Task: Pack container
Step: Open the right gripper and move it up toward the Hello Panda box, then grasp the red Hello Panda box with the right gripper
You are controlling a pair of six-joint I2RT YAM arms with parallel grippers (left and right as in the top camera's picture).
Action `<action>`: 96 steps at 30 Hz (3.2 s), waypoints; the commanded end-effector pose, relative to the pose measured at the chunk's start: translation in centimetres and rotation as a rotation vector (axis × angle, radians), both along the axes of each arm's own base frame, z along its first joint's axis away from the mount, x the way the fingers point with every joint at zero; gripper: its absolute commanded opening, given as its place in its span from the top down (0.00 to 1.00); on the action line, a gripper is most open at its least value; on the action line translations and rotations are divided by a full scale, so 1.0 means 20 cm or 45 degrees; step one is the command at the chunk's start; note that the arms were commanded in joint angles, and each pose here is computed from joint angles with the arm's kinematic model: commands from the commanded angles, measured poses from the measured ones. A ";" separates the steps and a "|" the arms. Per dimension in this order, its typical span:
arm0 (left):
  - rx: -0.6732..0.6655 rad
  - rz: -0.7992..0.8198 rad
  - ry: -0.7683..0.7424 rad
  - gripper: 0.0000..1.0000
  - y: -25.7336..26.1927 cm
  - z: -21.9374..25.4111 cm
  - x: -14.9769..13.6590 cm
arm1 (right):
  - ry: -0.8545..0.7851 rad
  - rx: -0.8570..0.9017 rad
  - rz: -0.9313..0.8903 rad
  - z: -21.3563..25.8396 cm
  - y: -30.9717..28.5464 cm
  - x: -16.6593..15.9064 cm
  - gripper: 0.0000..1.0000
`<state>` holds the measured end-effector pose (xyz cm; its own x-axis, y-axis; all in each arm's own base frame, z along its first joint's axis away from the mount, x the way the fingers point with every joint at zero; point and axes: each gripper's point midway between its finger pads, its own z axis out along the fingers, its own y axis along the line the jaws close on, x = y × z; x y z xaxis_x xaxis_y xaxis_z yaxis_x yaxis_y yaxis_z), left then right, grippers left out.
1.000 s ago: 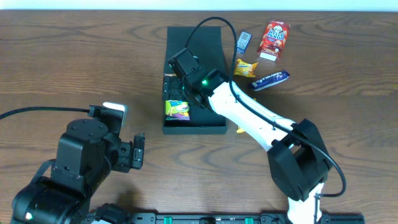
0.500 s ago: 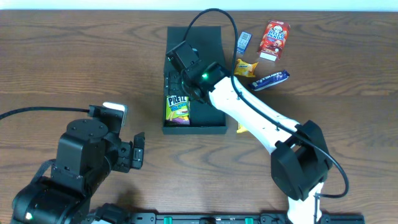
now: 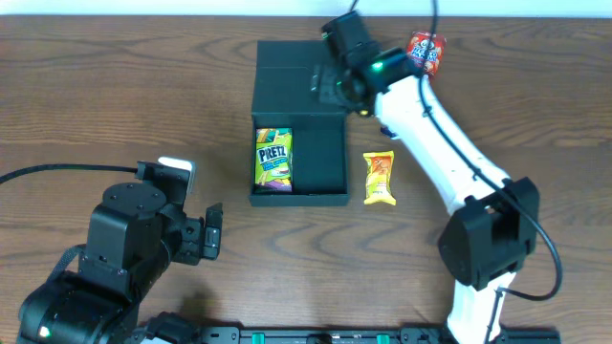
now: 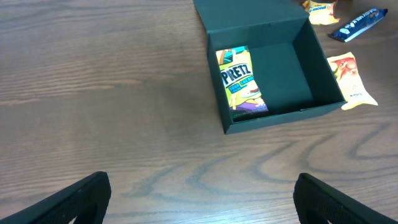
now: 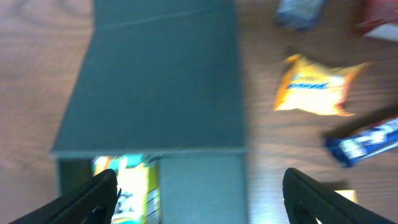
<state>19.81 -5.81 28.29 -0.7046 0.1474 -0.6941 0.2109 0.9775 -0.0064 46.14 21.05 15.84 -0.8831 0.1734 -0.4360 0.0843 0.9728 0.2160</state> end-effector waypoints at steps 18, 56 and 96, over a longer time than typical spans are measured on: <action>0.008 0.014 0.006 0.05 0.01 -0.01 0.00 | -0.073 -0.096 -0.301 0.03 -0.72 0.26 0.01; 0.008 0.014 0.006 0.05 0.01 -0.01 0.00 | -0.246 -0.045 -0.527 -0.33 -1.02 0.90 0.01; 0.007 0.014 0.006 0.05 0.01 -0.01 0.00 | 0.029 -0.136 -0.505 -0.73 -1.03 0.74 0.01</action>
